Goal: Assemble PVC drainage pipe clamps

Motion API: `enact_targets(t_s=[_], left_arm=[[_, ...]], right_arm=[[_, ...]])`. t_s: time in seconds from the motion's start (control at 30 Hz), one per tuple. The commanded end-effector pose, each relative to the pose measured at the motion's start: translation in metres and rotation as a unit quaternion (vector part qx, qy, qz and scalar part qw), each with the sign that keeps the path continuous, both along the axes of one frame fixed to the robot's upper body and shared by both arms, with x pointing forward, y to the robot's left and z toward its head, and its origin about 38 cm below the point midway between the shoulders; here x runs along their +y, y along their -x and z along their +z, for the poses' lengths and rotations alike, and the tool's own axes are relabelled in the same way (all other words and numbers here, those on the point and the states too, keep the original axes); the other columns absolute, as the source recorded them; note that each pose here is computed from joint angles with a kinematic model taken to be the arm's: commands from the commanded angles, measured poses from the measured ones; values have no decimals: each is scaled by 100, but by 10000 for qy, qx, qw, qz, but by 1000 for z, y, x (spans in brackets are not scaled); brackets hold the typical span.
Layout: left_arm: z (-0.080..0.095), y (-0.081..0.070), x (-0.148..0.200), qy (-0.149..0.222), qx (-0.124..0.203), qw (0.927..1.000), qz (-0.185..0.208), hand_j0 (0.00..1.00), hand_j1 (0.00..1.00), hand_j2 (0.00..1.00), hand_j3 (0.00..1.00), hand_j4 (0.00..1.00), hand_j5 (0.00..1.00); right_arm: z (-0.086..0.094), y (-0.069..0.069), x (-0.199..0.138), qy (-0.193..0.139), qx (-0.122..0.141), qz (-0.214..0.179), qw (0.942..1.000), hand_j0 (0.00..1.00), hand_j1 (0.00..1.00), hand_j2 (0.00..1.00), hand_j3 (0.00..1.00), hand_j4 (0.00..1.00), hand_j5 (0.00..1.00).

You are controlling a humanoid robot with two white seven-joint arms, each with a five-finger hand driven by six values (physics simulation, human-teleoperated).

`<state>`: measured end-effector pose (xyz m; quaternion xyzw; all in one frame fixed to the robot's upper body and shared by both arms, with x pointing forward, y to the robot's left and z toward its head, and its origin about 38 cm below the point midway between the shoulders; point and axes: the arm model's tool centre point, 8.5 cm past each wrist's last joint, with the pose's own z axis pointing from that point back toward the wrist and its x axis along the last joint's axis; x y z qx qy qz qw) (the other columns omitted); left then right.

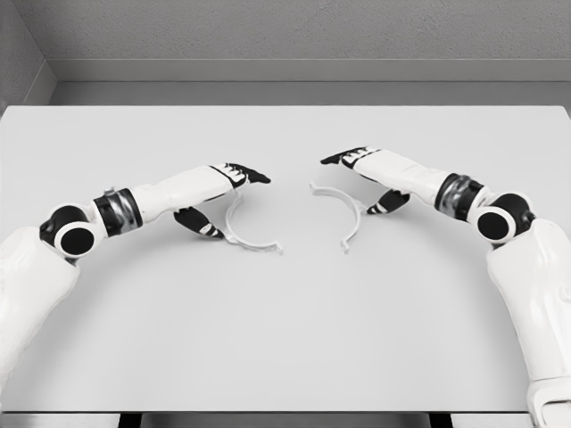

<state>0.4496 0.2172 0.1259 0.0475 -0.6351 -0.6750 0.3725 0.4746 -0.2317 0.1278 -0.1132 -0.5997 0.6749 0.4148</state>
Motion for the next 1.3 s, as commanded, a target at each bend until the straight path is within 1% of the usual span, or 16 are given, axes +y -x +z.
enact_targets(t_s=[0.0, 0.13, 0.27, 0.33, 0.37, 0.4, 0.43, 0.5, 0.6, 0.63, 0.7, 0.77, 0.87, 0.97, 1.03, 1.27], left_arm=[[0, -1, 4, 12, 12, 10000, 57, 100, 100, 100, 100, 100, 100], [2, -3, 13, -38, -2, 9999, 131, 100, 100, 100, 100, 100, 100], [12, -13, 19, -48, -84, 9997, 229, 100, 100, 100, 100, 100, 100], [11, -20, 24, -89, -27, 9994, 322, 100, 100, 100, 100, 100, 100], [11, -22, 23, -85, -14, 9994, 324, 100, 100, 100, 100, 100, 100], [7, -22, 22, -84, 42, 9994, 344, 100, 100, 100, 100, 100, 100], [7, -23, 21, -80, 52, 9994, 342, 100, 100, 100, 100, 100, 100], [6, -26, 14, -22, 73, 9994, 324, 100, 100, 100, 100, 100, 100], [2, -27, 10, 11, 129, 9994, 328, 100, 100, 100, 100, 100, 100], [3, -28, 9, 8, 117, 9994, 322, 100, 100, 100, 100, 100, 100], [4, -29, 4, 28, 106, 9995, 293, 100, 100, 100, 100, 100, 100], [4, -29, 3, 33, 106, 9995, 284, 100, 100, 100, 100, 100, 100], [4, -28, 3, 34, 100, 9996, 279, 100, 100, 100, 100, 100, 100], [4, -28, -1, 55, 106, 9996, 256, 100, 100, 100, 100, 100, 100], [3, -28, -1, 39, 101, 9996, 251, 100, 100, 100, 100, 100, 100], [2, -28, -14, 55, 88, 9998, 166, 100, 100, 100, 100, 100, 100]], right_arm=[[-2, 1, 7, -24, 40, 68, 10000, 99, 99, 99, 99, 99, 99], [-4, 1, 13, -39, 54, 119, 9999, 99, 99, 99, 99, 99, 99], [-1, 2, 14, -45, 15, 145, 9999, 99, 99, 99, 99, 99, 99], [2, 1, 11, -92, -26, 114, 9999, 99, 99, 99, 99, 99, 99], [9, 0, 10, -126, -107, 109, 9998, 99, 99, 99, 99, 99, 99], [18, 1, 11, -121, -251, 150, 9995, 99, 99, 99, 99, 99, 99], [30, 0, 4, -125, -417, 91, 9990, 99, 99, 99, 99, 99, 99], [36, 0, -10, -111, -490, -19, 9987, 99, 99, 99, 99, 99, 99], [33, 3, -13, -105, -447, -26, 9989, 99, 99, 99, 99, 99, 99], [36, 5, -11, -81, -515, 26, 9986, 99, 99, 99, 99, 99, 99], [35, 12, -14, -3, -540, 52, 9985, 99, 99, 99, 99, 99, 99], [26, 16, -12, -15, -453, 77, 9989, 99, 99, 99, 99, 99, 99], [23, 18, -12, -8, -415, 73, 9991, 99, 99, 99, 99, 99, 99], [26, 24, -6, -31, -507, 164, 9986, 99, 99, 99, 99, 99, 99], [22, 26, -1, -11, -462, 231, 9987, 99, 99, 99, 99, 99, 99], [19, 27, 6, 19, -429, 326, 9985, 99, 99, 99, 99, 99, 99]])
